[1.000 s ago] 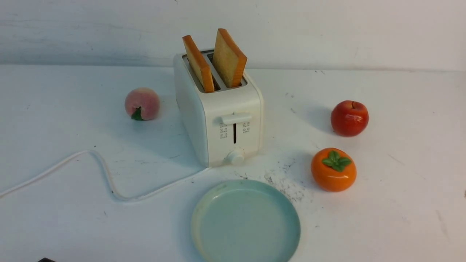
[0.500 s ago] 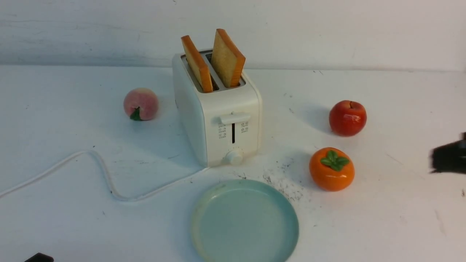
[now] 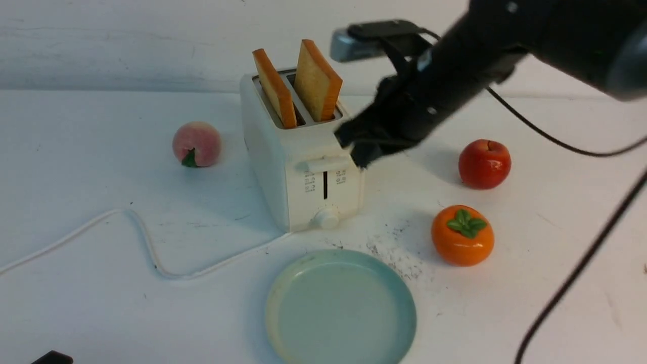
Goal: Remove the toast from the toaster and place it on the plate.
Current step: Use the right arm to take out a slice of bread
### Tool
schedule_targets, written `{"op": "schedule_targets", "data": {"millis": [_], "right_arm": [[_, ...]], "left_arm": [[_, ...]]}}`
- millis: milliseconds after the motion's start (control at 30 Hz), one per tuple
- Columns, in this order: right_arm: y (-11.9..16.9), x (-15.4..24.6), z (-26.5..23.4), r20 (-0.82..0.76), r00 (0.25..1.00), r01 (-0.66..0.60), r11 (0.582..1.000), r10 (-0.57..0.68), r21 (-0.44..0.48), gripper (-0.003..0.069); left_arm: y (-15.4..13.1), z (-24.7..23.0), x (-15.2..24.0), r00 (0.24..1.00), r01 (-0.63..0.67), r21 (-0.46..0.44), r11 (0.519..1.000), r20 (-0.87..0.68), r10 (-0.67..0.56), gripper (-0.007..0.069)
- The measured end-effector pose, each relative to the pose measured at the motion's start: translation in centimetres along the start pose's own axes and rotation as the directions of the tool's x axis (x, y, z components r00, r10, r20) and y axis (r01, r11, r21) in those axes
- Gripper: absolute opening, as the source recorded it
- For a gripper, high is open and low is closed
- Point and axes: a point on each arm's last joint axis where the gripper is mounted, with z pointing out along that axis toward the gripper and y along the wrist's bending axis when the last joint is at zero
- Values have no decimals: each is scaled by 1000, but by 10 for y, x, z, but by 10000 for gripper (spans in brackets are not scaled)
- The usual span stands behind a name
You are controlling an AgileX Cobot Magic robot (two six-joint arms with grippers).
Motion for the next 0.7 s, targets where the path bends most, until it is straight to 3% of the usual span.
{"op": "schedule_targets", "data": {"millis": [200, 400, 533, 700], "right_arm": [[-9, -56, 6, 171, 984, 34, 999, -39, 34, 2], [-24, -70, 16, 263, 965, -18, 995, -10, 101, 43], [-31, -72, 26, 302, 953, -49, 989, 4, 140, 147], [-44, -72, 51, 334, 942, -58, 978, -12, 198, 384]], "left_arm": [[-1, 0, -1, 999, -32, 6, 999, 15, 32, 237], [-1, 0, -2, 999, -37, 11, 999, 21, 37, 237], [-1, 0, -2, 999, -37, 11, 999, 21, 37, 237], [-1, 0, -2, 999, -37, 11, 999, 21, 37, 237]]}}
